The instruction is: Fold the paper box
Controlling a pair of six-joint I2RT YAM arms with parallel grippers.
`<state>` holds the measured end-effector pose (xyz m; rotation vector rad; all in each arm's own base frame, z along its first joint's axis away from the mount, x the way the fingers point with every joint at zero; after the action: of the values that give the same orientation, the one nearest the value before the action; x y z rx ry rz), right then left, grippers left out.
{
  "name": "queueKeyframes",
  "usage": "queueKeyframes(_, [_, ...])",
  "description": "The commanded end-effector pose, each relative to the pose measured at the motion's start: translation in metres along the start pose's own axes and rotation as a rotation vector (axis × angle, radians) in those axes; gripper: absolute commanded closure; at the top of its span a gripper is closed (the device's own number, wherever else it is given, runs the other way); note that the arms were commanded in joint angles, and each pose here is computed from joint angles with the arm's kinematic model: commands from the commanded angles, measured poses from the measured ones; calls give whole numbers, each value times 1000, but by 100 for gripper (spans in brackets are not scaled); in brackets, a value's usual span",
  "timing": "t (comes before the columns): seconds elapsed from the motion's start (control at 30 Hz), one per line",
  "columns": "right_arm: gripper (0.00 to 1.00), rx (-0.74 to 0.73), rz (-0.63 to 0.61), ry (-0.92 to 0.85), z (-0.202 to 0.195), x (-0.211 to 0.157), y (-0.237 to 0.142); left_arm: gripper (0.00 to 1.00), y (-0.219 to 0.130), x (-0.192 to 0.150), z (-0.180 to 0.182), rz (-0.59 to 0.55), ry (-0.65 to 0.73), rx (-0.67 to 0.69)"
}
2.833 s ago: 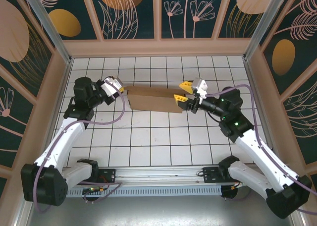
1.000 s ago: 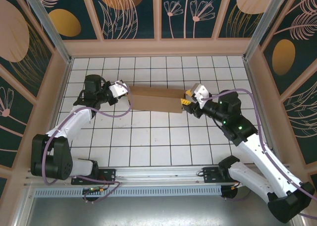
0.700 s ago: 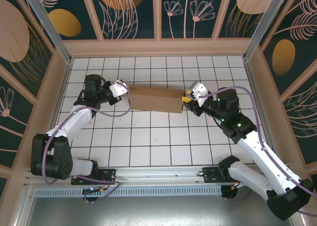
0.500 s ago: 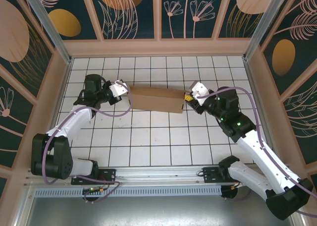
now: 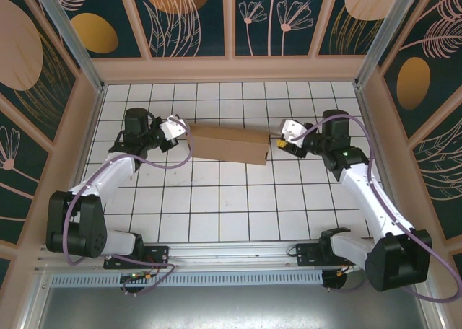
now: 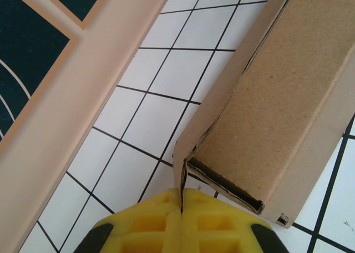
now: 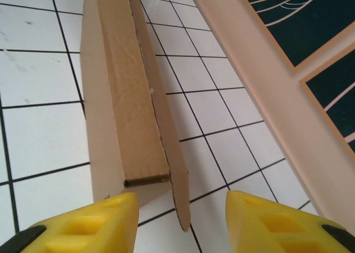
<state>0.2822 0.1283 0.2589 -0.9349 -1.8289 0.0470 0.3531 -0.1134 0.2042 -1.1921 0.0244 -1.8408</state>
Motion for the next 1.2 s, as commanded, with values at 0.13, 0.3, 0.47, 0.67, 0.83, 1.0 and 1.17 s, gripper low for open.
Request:
queueKeyframes(0.13, [58,-11,81,-111,-4,-7,22,100,5,7,-1,-34,-9,-24])
queueKeyframes(0.3, [62,-17,130,-99,-4,-16,34,100,5,3,-5,-10,-4,-40])
queueKeyframes(0.47, [75,-80,129,-129,-8,-15,38,100,8,2,-6,11,1,-50])
queueKeyframes(0.67, [81,-100,140,-136,-10,-18,40,100,10,2,-6,16,-4,-57])
queueKeyframes(0.83, [82,-108,147,-130,-10,-20,43,100,11,0,-8,23,0,-62])
queueKeyframes(1.0, [84,-110,162,-130,-10,-22,47,100,11,0,-8,23,0,-60])
queueKeyframes(1.17, [85,-115,164,-126,-12,-23,51,100,11,1,-7,21,0,-61])
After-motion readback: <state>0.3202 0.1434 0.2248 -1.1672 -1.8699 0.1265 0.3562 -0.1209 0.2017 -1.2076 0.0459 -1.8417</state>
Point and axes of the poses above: each hand's point on the last joint's axis, 136 mm out from that joint toward the fingers, its own y axis out along the fingers, its own z axis along the line the jaws close on, x = y × z, the point moved 5 cm from there along -y, back along the fingers, and after that the axes turned 3 degrees about y, right-handed, at the moved point
